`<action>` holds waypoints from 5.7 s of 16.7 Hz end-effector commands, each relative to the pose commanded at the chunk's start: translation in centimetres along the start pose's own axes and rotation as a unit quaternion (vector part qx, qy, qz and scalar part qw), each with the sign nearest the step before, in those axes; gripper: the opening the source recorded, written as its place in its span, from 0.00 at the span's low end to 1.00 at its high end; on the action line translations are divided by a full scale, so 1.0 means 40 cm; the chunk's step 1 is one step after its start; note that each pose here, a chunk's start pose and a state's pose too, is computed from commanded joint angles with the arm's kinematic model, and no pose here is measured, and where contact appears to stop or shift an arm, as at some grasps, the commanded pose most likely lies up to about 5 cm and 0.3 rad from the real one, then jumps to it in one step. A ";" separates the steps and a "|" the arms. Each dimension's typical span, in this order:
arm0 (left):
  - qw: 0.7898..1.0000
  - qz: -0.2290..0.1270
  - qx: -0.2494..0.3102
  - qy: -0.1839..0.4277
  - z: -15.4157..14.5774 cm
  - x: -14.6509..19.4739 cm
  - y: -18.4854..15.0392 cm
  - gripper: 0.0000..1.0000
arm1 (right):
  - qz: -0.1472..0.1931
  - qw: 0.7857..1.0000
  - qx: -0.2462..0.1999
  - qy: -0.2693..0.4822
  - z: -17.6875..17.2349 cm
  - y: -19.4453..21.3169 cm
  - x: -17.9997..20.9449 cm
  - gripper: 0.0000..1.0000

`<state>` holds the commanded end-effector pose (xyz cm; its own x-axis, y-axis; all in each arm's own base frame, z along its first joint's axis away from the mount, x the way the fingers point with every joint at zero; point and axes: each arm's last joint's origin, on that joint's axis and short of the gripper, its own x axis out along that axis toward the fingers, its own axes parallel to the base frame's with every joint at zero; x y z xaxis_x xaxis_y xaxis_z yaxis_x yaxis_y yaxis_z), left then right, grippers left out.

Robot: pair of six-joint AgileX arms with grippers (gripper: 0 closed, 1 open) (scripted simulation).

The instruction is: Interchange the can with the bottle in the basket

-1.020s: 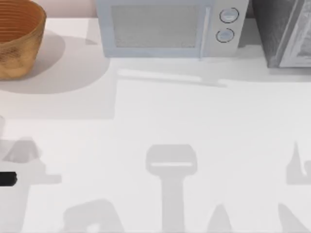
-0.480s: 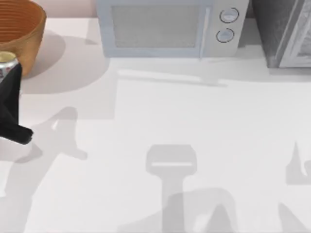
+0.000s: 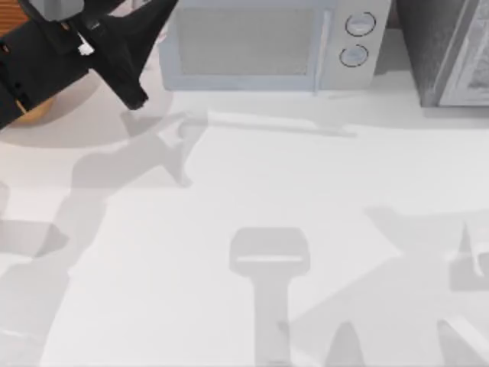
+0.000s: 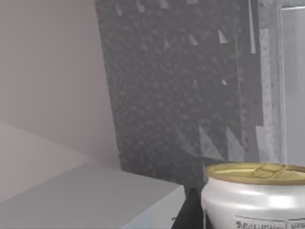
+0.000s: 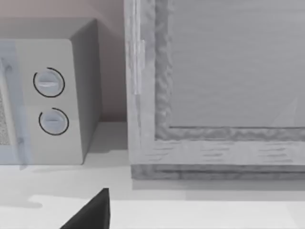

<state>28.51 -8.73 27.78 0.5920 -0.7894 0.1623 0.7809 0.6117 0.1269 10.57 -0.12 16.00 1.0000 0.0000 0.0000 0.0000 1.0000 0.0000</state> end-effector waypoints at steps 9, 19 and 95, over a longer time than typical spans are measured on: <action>0.964 -0.265 0.001 -0.017 -0.353 0.303 0.009 0.00 | 0.000 1.000 0.000 0.000 0.000 0.000 0.000 1.00; 0.939 -0.330 -0.085 0.054 -0.700 0.292 -0.032 0.00 | 0.000 1.000 0.000 0.000 0.000 0.000 0.000 1.00; 0.887 0.441 -0.023 0.137 -0.207 -0.471 -0.175 1.00 | 0.000 1.000 0.000 0.000 0.000 0.000 0.000 1.00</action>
<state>13.55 1.43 15.73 0.9978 0.0076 -0.0666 -0.0059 0.9996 0.0269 10.57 -0.12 16.00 1.0000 0.0000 0.0000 0.0000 1.0000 0.0000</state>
